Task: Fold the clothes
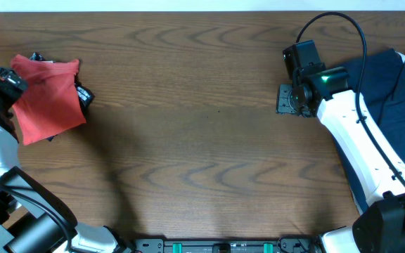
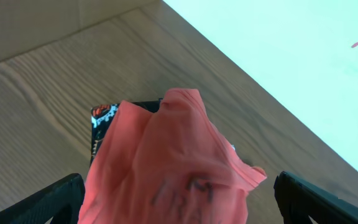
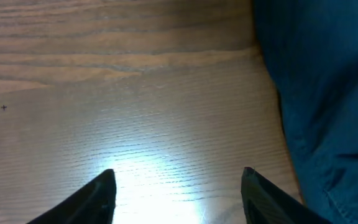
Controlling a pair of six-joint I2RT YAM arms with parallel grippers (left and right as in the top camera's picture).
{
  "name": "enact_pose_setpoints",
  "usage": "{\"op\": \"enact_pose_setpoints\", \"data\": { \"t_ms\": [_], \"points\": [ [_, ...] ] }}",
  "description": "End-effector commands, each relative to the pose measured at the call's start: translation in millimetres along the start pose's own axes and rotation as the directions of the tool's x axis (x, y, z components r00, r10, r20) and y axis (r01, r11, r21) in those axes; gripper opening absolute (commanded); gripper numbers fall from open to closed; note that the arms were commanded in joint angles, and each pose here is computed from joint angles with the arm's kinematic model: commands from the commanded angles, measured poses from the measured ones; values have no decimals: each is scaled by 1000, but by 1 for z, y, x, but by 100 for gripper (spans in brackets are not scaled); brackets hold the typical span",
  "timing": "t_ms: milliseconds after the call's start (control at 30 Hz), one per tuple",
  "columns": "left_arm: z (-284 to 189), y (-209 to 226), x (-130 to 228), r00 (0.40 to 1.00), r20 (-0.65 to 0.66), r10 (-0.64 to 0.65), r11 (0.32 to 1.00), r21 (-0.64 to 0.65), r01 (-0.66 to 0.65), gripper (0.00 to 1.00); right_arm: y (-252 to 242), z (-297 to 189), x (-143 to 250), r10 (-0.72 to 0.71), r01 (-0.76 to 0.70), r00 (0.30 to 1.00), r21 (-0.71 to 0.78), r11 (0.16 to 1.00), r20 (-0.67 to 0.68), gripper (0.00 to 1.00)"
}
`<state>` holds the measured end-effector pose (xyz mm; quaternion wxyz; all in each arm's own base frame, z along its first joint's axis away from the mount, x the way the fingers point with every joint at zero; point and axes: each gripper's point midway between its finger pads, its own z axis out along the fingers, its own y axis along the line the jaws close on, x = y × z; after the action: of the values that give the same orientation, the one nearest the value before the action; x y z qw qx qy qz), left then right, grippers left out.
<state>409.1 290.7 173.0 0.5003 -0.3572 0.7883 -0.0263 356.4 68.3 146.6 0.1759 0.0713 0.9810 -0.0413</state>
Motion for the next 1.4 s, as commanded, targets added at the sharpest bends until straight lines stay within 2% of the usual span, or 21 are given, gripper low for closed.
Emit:
{"op": "enact_pose_setpoints", "data": {
  "t_ms": [0,133,233,367,467,567,633,700,800,900,967,1033,1100,1200,1267,1367],
  "points": [
    [5,-14,7,999,-28,-19,999,45,20,98,-4,-8,-7,28,-27,999,-6,1000,32,68],
    [10,-47,30,996,-92,15,995,95,-6,98,3,-9,-13,35,-33,998,-45,998,53,73],
    [14,-88,56,986,-153,71,987,157,-47,98,17,-10,-20,46,-37,997,-124,992,69,79],
    [13,-146,108,947,-236,216,960,226,-163,98,34,-13,-30,56,-34,994,-215,976,96,85],
    [3,-187,161,888,-323,327,929,281,-239,98,43,-12,-37,57,-27,992,-255,967,112,93],
    [-20,-213,221,790,-445,421,894,349,-280,98,53,-11,-41,32,7,993,-318,948,116,95],
    [-40,-216,255,710,-532,462,881,368,-297,98,57,-11,-43,6,38,993,-369,929,117,96],
    [-61,-208,280,623,-620,476,879,363,-310,98,47,-9,-44,27,11,995,-379,925,96,99],
    [-92,-181,302,497,-747,442,893,315,-322,98,20,-2,-32,59,-50,998,-338,940,16,99],
    [-131,-149,314,355,-868,348,914,230,-335,98,-7,3,-7,59,-85,993,-282,955,-101,99],
    [-155,-134,318,275,-913,302,914,196,-354,98,-21,4,7,72,-113,984,-254,961,-165,99],
    [-173,-123,317,221,-937,270,909,172,-380,98,-32,3,20,92,-144,970,-227,963,-227,99],
    [-186,-115,312,198,-947,254,899,155,-409,98,-42,2,32,111,-172,953,-202,964,-281,99],
    [-199,-113,301,207,-936,284,885,173,-432,98,-52,-7,47,110,-178,937,-183,967,-331,99],
    [-207,-116,290,252,-912,325,881,195,-431,98,-58,-16,54,106,-169,937,-166,972,-334,99],
    [-222,-124,268,379,-837,394,881,226,-415,98,-61,-31,55,102,-149,960,-167,975,-262,99]
  ]
}}
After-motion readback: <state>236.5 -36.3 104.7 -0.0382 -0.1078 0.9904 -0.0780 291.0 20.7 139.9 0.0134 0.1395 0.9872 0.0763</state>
